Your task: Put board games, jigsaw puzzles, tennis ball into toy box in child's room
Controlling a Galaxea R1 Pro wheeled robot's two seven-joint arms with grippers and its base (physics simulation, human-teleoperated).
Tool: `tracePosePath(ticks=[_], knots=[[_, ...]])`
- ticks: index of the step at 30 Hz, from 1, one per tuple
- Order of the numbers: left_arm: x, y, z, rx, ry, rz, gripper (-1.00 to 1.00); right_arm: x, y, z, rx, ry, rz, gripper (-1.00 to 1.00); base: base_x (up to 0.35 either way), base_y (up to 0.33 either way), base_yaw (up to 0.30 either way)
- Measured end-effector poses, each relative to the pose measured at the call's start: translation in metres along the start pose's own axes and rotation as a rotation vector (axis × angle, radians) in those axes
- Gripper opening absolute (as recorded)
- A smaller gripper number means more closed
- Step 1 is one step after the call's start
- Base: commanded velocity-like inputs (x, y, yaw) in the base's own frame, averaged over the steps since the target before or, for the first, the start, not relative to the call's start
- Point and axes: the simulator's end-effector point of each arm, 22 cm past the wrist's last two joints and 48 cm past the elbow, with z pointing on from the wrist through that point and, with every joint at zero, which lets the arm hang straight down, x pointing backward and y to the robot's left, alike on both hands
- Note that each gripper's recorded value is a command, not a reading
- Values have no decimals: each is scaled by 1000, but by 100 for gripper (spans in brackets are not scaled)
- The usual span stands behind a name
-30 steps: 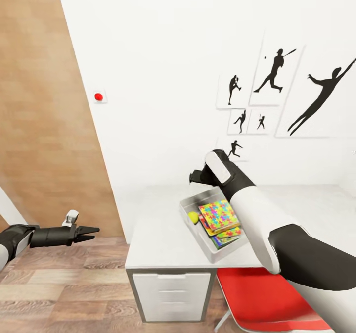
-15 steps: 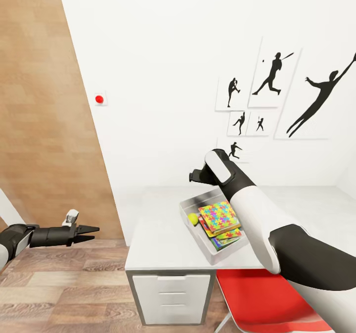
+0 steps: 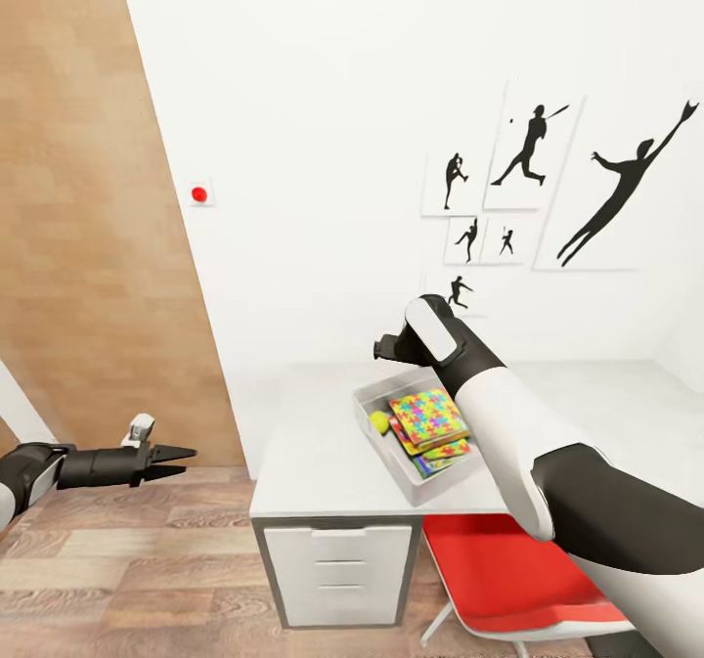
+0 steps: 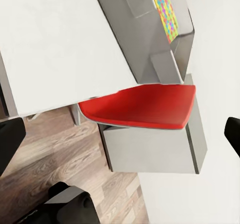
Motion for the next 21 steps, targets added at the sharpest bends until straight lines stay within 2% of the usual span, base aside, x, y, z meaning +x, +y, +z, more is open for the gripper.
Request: tracePosePath(ticks=[6, 14, 21], knots=[[1, 3, 1, -1, 3, -4, 100, 2, 0, 4, 0, 6, 2, 100, -41, 0, -166], [2, 7, 2, -2, 6, -9, 100, 5, -2, 10, 1, 16, 3, 100, -227, 0, -195], [3, 10, 2, -7, 8, -9, 100, 8, -3, 15, 3, 26, 4, 100, -67, 0, -199]])
